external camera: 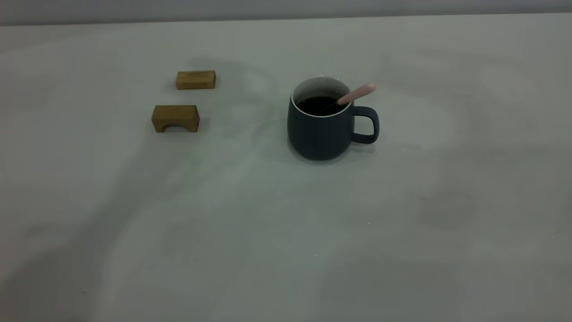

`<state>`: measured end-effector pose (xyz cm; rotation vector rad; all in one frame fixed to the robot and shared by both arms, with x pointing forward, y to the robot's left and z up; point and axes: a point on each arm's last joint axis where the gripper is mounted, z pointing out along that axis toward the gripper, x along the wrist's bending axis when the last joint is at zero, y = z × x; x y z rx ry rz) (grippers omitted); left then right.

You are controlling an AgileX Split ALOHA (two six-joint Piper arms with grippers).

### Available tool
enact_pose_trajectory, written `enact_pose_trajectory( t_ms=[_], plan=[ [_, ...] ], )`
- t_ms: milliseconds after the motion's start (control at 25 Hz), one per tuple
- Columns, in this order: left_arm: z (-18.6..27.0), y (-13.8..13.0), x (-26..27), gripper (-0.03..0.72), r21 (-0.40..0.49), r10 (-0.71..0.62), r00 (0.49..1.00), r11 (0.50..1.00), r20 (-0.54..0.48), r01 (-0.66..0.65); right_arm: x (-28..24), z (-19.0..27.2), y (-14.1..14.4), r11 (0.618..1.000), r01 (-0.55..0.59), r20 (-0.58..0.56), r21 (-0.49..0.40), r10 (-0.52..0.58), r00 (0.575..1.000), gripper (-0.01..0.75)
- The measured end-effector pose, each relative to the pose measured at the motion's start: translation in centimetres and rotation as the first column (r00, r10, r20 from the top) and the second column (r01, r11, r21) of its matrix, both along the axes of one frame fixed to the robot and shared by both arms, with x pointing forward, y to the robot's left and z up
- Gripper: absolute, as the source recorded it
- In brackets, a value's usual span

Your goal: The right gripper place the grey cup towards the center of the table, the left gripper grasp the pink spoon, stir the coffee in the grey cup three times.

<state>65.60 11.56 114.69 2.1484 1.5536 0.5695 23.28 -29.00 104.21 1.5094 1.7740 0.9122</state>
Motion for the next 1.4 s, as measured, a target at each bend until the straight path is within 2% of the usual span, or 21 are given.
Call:
enact_pose_trajectory(
  t_ms=[80, 200, 400, 520, 880, 1000, 1120, 1240, 1400],
  plan=[
    [1.0, 1.3, -2.4, 0.402, 0.055, -0.046, 0.999, 0.997, -0.019, 0.047, 0.0, 0.0, 0.0, 1.0, 0.0, 0.0, 0.0, 0.0, 1.0, 0.238],
    [1.3, 3.7, -6.3, 0.402, 0.123, -0.032, 0.997, 0.992, -0.071, 0.041, 0.0, 0.0, 0.0, 1.0, 0.0, 0.0, 0.0, 0.0, 1.0, 0.238],
    [0.2, 8.0, -12.6, 0.402, 0.196, 0.139, 0.984, 0.974, -0.108, -0.116, 0.0, 0.0, 0.0, 1.0, 0.0, 0.0, 0.0, 0.0, 1.0, 0.238],
    [-1.0, 9.7, -15.9, 0.402, 0.205, 0.21, 0.969, 0.962, -0.132, -0.181, 0.0, 0.0, 0.0, 1.0, 0.0, 0.0, 0.0, 0.0, 1.0, 0.238],
    [-7.6, 13.2, -24.8, 0.402, 0.232, 0.259, 0.915, 0.954, -0.311, -0.191, 0.0, 0.0, 0.0, 1.0, 0.0, 0.0, 0.0, 0.0, 1.0, 0.238],
    [-10.2, 14.7, -27.4, 0.402, 0.248, 0.293, 0.88, 0.946, -0.373, -0.21, 0.0, 0.0, 0.0, 1.0, 0.0, 0.0, 0.0, 0.0, 1.0, 0.238],
    [-11.9, 17.1, -29.9, 0.402, 0.238, 0.393, 0.832, 0.917, -0.392, -0.32, 0.0, 0.0, 0.0, 1.0, 0.0, 0.0, 0.0, 0.0, 1.0, 0.238],
    [-12.4, 18.9, -32.7, 0.402, 0.183, 0.464, 0.818, 0.886, -0.34, -0.427, 0.0, 0.0, 0.0, 1.0, 0.0, 0.0, 0.0, 0.0, 1.0, 0.238],
    [-11.4, 19.8, -35.4, 0.402, 0.091, 0.475, 0.856, 0.88, -0.204, -0.467, 0.0, 0.0, 0.0, 1.0, 0.0, 0.0, 0.0, 0.0, 1.0, 0.238]
  ],
)
